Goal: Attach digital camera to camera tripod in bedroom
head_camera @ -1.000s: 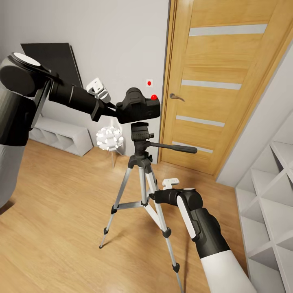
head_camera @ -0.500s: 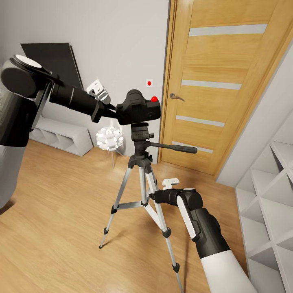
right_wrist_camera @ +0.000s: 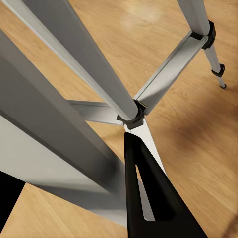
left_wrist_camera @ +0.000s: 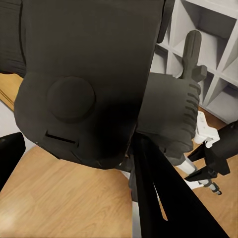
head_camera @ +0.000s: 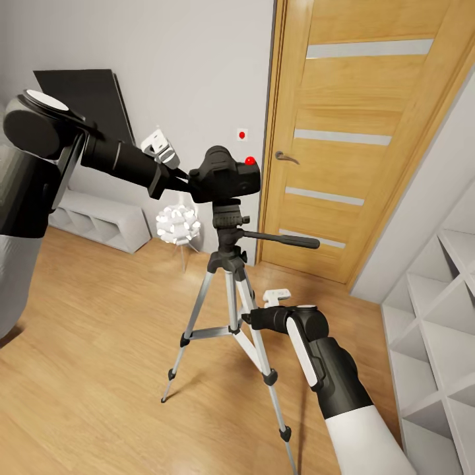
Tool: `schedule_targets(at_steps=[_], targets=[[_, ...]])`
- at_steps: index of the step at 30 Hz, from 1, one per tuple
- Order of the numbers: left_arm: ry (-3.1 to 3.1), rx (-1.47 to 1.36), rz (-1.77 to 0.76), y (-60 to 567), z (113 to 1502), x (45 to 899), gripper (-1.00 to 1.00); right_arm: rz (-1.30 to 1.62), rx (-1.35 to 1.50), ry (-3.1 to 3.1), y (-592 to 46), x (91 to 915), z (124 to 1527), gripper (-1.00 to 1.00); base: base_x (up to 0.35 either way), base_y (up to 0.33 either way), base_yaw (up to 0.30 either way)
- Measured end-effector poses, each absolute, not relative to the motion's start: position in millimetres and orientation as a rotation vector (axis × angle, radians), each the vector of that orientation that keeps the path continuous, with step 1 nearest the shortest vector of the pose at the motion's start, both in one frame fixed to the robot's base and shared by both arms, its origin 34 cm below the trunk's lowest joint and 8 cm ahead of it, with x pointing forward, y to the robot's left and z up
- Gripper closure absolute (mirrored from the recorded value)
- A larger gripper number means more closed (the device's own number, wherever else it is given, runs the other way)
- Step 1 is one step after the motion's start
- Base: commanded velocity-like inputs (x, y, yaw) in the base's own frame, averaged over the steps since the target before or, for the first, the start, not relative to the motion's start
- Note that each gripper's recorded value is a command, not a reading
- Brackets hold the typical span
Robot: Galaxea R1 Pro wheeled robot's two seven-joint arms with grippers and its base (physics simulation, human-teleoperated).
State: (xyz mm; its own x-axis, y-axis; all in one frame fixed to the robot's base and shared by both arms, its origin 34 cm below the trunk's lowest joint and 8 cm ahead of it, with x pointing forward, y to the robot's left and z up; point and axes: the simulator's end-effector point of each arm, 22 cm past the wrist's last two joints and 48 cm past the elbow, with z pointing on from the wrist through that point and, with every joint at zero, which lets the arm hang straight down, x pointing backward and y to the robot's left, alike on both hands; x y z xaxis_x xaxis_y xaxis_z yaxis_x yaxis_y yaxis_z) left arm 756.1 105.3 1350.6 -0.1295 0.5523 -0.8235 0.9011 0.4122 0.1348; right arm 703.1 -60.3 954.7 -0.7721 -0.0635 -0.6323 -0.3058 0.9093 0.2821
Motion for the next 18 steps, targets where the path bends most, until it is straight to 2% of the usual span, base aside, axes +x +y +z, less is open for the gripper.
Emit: schedule_targets(at_steps=[18], targets=[[1.808, 1.254, -0.501, 106.4, 1350.5, 756.9, 1.0, 0.493, -0.262, 2.422, -60.4, 703.0, 954.7, 1.0, 0.0, 0.0, 0.0]])
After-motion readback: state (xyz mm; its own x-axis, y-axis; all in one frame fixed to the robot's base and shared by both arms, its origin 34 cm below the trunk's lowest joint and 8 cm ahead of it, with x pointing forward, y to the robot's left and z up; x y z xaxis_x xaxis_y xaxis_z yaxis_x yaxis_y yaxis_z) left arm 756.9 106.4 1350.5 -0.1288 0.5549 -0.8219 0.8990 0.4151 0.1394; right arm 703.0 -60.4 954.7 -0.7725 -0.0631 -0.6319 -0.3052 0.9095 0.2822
